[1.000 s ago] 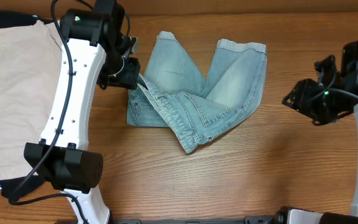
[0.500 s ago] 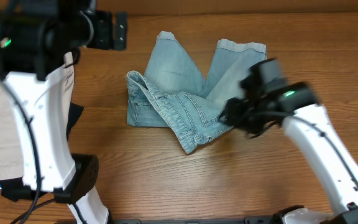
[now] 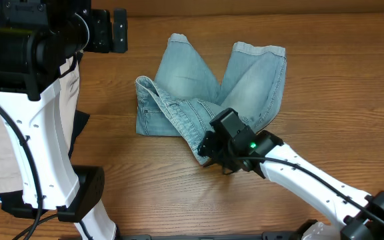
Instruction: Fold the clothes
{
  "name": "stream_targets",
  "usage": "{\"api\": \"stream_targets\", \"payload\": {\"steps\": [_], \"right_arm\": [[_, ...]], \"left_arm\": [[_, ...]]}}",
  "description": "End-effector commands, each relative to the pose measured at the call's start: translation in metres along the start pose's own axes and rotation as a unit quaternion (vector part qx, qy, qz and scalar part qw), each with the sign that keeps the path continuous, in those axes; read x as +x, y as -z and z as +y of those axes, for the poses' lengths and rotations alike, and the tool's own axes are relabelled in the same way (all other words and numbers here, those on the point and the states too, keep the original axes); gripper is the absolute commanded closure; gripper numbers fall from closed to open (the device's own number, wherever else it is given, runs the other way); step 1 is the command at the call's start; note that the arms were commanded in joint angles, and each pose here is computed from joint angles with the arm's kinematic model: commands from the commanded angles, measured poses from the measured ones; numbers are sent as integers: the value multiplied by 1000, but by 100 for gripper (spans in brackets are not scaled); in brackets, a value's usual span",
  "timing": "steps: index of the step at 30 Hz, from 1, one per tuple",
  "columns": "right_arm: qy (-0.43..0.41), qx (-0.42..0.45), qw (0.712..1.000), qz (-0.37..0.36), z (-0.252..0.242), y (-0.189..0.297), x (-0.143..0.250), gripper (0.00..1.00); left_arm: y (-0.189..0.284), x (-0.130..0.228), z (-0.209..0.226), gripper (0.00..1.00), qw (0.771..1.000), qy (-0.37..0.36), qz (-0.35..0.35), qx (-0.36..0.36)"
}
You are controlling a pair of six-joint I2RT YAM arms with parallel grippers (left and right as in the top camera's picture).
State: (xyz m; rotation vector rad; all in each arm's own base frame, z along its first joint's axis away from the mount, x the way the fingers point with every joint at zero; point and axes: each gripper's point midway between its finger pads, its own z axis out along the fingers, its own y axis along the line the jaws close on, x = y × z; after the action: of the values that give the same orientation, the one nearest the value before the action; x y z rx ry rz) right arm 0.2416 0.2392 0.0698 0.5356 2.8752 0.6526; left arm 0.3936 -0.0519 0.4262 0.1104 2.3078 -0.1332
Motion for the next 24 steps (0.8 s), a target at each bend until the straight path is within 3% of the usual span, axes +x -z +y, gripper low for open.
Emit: {"api": "stream_targets", "payload": {"steps": [1,9,13,19,24], "right_arm": [[-31,13,999,-15,-7,-12,-5,34],[-31,14,999,-7,-7,-23,-4,70],[-30,16,999,-6,-8,-23,-4,95],[15,-3,1000,19,-2,-20,1,96],[24,-4,998,65,-8,19,12,96]], "left_arm": [[-3,2,9,0,1000,12,6,-21],[-4,2,9,0,1000,12,7,-22],[-4,2,9,0,1000,12,7,-22],[-4,2,9,0,1000,12,7,-23],[-4,1,9,0,1000,12,5,-22]]}}
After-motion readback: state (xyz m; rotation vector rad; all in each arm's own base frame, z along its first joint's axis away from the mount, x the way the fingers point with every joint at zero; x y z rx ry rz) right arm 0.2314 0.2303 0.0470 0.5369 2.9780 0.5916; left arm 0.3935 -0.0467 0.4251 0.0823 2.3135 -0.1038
